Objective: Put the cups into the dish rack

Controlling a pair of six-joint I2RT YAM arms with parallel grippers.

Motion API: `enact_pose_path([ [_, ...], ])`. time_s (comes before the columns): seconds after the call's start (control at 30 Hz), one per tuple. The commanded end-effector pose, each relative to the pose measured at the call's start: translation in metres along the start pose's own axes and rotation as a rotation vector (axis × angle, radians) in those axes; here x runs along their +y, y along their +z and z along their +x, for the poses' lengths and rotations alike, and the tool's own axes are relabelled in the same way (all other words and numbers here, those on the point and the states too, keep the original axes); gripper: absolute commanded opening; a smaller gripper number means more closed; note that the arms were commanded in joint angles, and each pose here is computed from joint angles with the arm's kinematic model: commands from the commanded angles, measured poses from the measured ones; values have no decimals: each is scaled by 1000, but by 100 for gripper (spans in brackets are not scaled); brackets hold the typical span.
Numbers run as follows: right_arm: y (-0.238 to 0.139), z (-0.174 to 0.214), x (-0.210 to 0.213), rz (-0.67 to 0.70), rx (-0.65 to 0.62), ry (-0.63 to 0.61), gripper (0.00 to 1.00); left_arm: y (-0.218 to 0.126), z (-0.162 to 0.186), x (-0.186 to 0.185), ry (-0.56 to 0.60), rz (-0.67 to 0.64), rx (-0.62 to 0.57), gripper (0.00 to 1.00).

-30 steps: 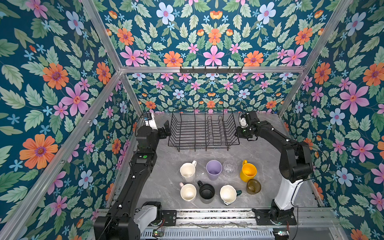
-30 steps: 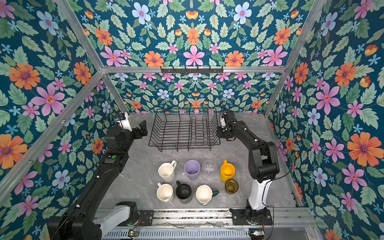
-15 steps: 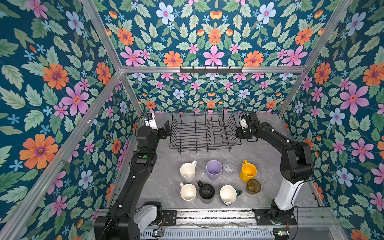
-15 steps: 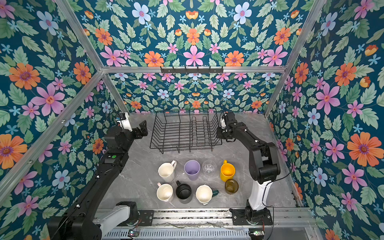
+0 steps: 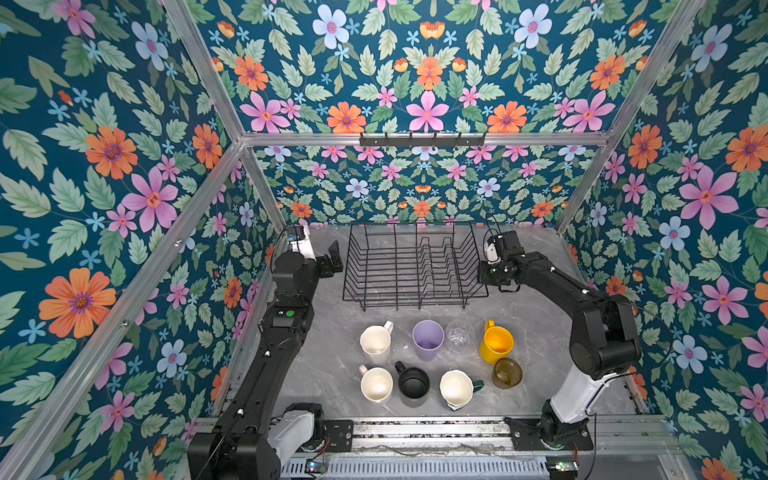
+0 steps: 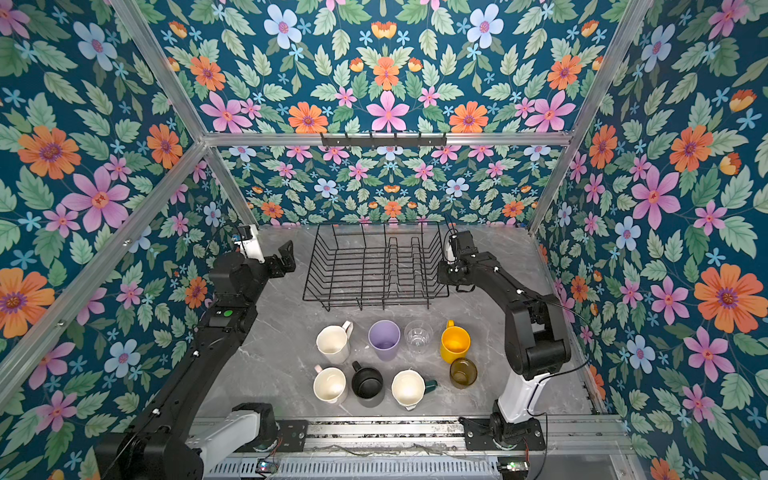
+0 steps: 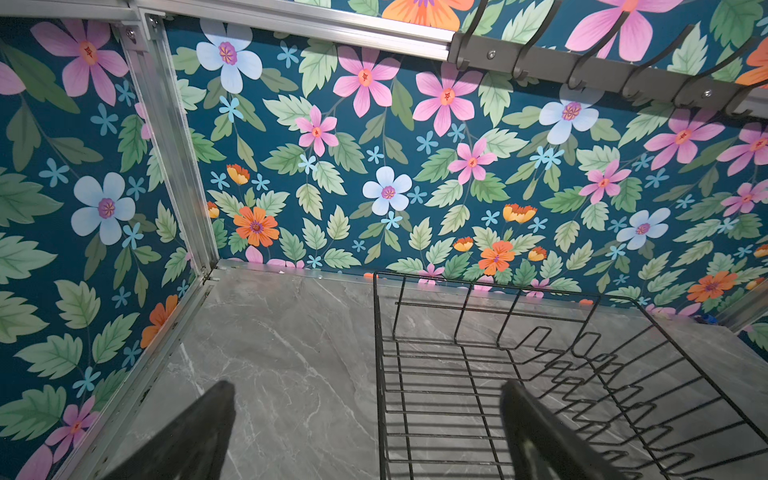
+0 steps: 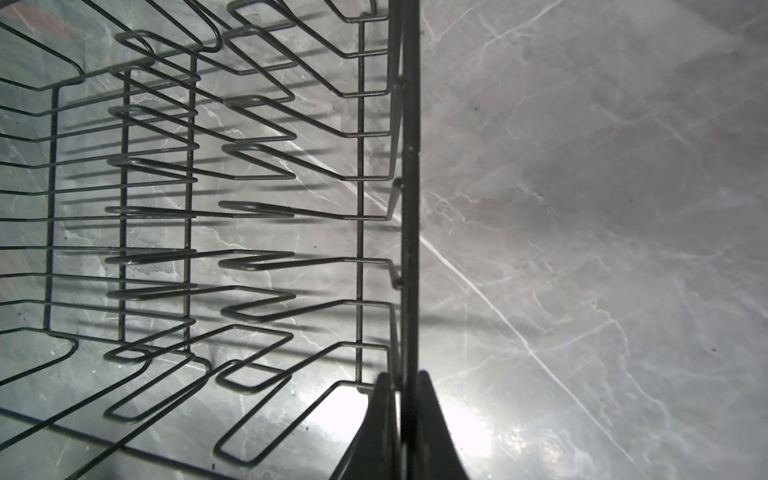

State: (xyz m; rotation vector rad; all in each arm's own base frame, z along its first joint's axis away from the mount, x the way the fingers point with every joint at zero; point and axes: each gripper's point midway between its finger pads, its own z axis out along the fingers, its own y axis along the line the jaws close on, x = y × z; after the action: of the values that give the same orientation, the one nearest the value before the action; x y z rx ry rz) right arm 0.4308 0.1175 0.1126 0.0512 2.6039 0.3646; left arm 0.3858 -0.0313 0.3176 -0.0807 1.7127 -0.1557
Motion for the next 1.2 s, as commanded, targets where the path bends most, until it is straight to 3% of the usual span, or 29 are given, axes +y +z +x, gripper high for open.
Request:
enact_pose_path([
  [0.0, -6, 7, -33, 132, 9, -23, 0, 0, -2, -2, -5, 12, -2, 100],
  [0.23, -18, 3, -63, 129, -24, 51, 0, 1, -2, -2, -5, 11, -1, 100],
  [0.43, -14, -1, -65, 117, -40, -16, 0, 1, -1, -2, -5, 9, 1, 100],
  [0.77, -7, 3, -44, -14, -30, -121, 0, 2, 0, -1, -8, 7, 4, 100],
  [0.93, -7, 3, -46, -1, -20, -99, 0, 2, 0, -2, -9, 11, 6, 100],
  [1.03, -9, 2, -49, 19, -23, -79, 13, 2, 0, -1, -9, 6, 7, 100],
  [1.17, -19, -6, -47, 27, -45, -59, 40, 6, 5, 6, -11, -32, 30, 100],
])
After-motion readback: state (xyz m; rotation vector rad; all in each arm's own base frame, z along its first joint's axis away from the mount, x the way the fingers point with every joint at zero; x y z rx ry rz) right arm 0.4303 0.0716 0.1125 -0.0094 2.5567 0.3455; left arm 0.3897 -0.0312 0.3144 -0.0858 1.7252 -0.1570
